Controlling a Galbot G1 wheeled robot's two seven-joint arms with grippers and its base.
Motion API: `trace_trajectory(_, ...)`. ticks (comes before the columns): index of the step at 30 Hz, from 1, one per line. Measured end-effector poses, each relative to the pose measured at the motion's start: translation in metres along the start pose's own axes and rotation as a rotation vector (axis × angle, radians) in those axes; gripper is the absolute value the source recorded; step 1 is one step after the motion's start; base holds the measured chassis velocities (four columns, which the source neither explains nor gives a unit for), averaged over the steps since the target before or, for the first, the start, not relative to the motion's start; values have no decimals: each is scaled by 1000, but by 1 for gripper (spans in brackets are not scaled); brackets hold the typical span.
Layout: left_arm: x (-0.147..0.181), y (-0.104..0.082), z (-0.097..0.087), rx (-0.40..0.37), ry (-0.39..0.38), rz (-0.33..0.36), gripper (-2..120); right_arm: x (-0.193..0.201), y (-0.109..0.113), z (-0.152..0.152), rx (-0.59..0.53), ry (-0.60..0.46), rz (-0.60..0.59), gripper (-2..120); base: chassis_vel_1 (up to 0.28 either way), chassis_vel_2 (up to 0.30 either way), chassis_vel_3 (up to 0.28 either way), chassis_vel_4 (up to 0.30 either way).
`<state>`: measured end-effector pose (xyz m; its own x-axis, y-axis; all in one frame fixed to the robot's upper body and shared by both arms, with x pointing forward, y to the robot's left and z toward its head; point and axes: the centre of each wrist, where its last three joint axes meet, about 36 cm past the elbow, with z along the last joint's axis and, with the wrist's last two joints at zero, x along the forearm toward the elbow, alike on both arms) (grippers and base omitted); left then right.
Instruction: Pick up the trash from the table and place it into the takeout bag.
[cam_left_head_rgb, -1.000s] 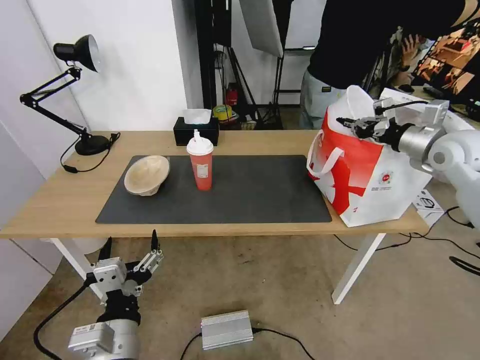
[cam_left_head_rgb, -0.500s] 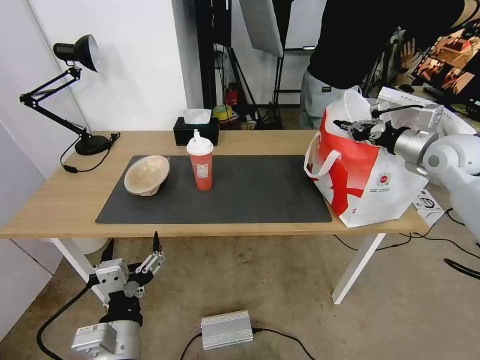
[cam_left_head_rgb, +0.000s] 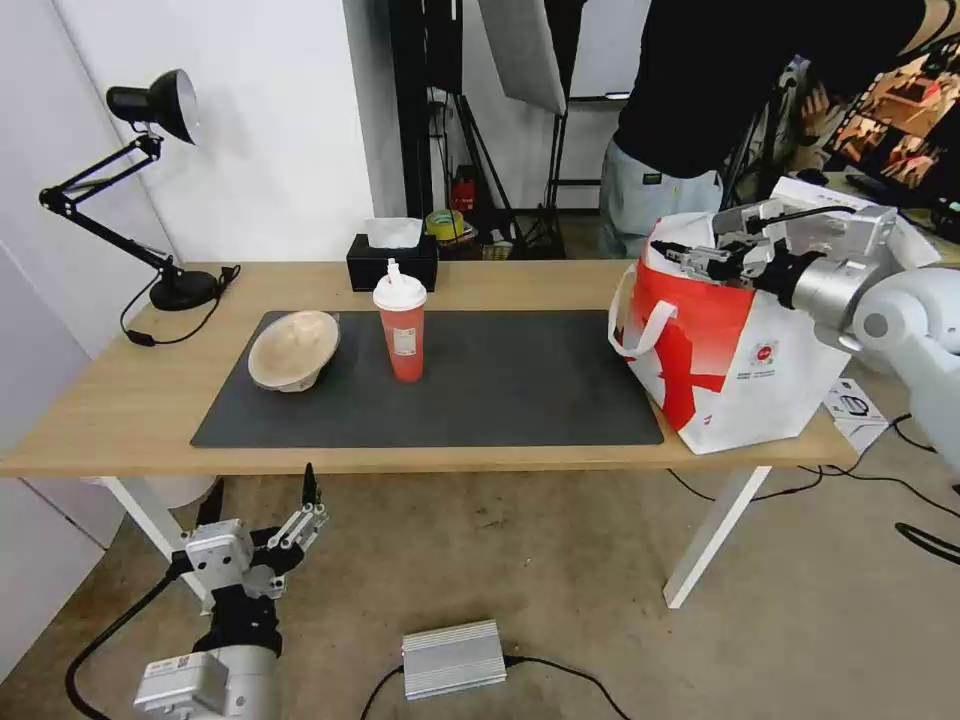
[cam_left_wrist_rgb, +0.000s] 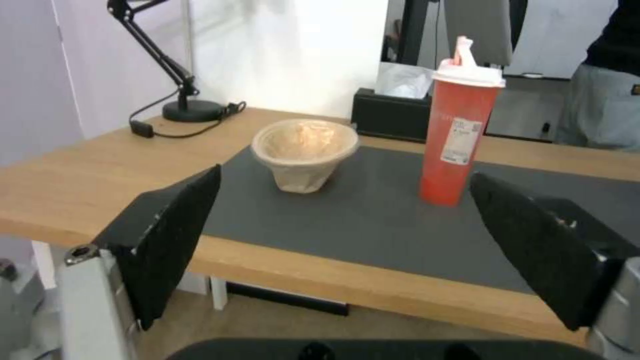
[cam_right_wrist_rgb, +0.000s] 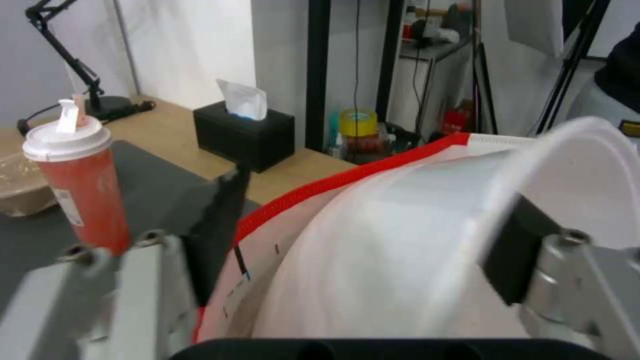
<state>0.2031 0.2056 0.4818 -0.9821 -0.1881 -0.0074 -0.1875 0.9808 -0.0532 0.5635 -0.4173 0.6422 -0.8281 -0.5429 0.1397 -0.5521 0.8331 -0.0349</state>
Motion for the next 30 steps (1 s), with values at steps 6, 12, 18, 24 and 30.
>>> trace_trajectory(6,-1,1,-2,-2,-7,2,100,6,-3,-4,36,18,25,99,0,0,0,0)
trace_trajectory(12,-1,0,-2,2,-11,3,100,12,-6,-7,71,46,52,100,0,0,0,0)
trace_trajectory(18,-1,0,-2,2,-11,2,100,17,-10,-15,143,117,94,100,0,0,0,0)
trace_trajectory(24,-1,0,-2,3,-10,1,100,18,-5,-23,229,177,126,100,0,0,0,0)
trace_trajectory(30,0,-1,-2,4,-9,1,100,16,2,-33,255,227,126,100,0,0,0,0)
